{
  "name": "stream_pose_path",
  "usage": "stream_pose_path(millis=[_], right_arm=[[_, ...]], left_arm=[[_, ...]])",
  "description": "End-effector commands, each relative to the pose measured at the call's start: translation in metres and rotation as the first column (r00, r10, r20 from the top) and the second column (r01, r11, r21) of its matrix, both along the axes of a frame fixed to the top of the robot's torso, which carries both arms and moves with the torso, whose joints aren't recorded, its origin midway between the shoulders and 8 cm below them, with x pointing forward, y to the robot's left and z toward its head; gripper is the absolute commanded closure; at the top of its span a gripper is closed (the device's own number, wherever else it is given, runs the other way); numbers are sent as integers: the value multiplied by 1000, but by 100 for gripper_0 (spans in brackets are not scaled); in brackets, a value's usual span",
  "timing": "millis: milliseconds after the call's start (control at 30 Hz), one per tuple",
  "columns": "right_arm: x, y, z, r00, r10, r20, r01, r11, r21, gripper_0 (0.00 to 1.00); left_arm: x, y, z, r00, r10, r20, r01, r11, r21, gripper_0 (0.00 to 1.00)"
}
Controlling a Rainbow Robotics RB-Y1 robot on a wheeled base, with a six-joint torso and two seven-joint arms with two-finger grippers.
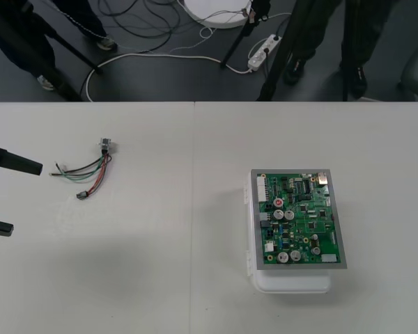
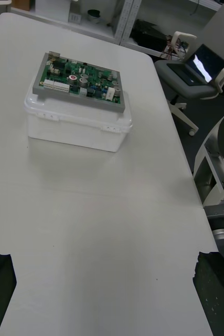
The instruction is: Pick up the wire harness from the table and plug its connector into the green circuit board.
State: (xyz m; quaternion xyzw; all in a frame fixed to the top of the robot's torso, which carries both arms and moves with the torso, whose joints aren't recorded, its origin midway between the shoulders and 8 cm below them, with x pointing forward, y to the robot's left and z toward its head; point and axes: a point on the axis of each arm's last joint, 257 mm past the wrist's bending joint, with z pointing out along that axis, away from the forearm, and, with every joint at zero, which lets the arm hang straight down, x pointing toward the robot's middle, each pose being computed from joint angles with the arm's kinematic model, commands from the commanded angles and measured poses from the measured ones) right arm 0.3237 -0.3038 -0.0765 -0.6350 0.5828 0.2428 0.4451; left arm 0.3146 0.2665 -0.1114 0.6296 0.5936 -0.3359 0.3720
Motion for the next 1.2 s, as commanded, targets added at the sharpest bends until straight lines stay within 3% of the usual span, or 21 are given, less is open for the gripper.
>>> stream_pose_path(millis=[33, 1200], right_arm=[[-1, -10, 12, 1000, -13, 8, 14, 999, -32, 0], [-1, -10, 12, 1000, -13, 8, 14, 999, -32, 0]], left_arm=[[-9, 12, 8, 999, -42, 30, 41, 998, 37, 0], [-9, 12, 8, 999, -42, 30, 41, 998, 37, 0]])
